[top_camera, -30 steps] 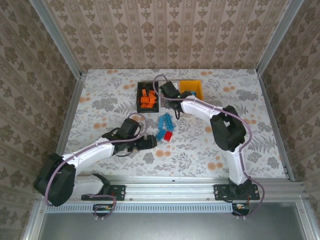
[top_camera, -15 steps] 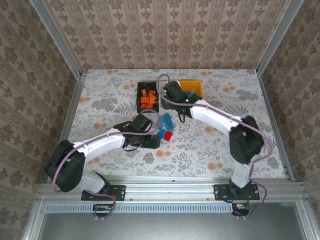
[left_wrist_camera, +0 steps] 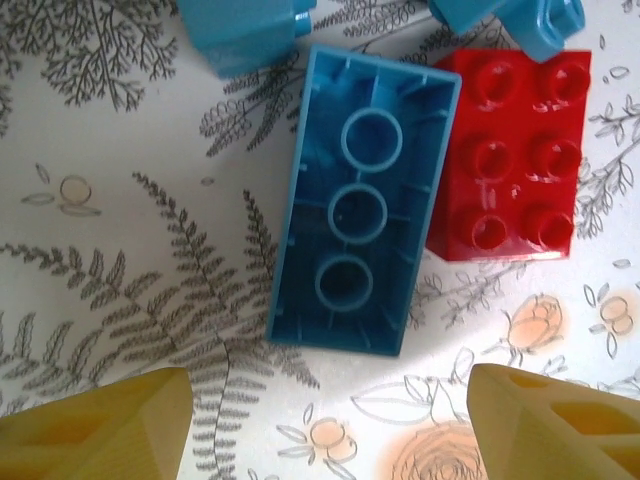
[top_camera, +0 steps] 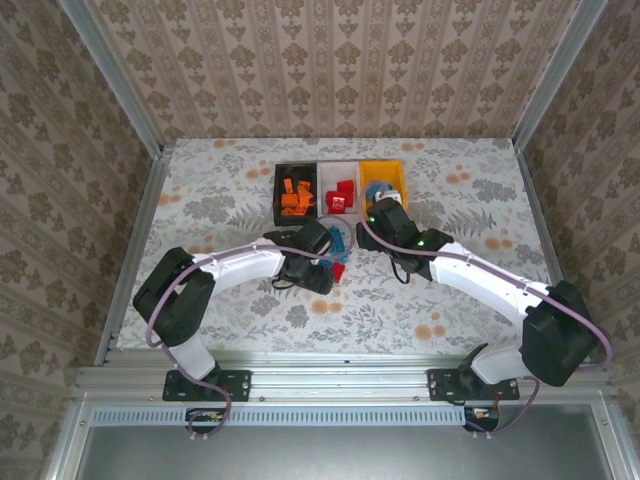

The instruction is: Sort the legos into containers by color

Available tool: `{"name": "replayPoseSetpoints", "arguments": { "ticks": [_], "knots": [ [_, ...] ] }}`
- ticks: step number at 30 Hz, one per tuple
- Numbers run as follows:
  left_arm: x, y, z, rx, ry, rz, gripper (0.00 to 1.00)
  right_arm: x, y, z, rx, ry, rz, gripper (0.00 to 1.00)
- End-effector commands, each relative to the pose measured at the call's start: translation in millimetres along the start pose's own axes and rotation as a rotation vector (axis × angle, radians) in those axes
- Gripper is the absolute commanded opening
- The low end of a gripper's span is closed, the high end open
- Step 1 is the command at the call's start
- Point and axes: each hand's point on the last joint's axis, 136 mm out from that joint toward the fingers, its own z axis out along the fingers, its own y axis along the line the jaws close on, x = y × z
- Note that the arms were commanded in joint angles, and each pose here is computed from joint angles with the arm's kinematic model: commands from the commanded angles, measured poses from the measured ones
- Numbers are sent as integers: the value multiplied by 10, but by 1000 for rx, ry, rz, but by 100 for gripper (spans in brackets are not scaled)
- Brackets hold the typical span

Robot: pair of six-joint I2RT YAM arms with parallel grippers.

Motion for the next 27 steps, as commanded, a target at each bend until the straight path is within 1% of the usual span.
{"name": "replayPoseSetpoints", "arguments": {
  "ticks": [1,6,12,16,18,23,27],
  "knots": [
    [-94,-11,27,-19,2,54,72,-71,-89,-98,19,-43,39,64],
    [-204,-3,98,-35,-1,73,65,-18,-139,-154,19,-46,49,64],
    [-251,28,163,-45,-9,90,56,82,-226,-211,30,-38,51,64],
    [-219,58,202,-61,5,97,46,147,-275,-244,36,-32,50,64],
    [-203,64,185,-57,-2,96,42,183,-308,-254,43,-28,50,65],
    [-150,91,116,-58,-19,96,37,232,-355,-287,49,-26,51,65],
    [-106,84,-16,-48,-35,92,33,239,-405,-327,59,-33,52,64]
  ]
}}
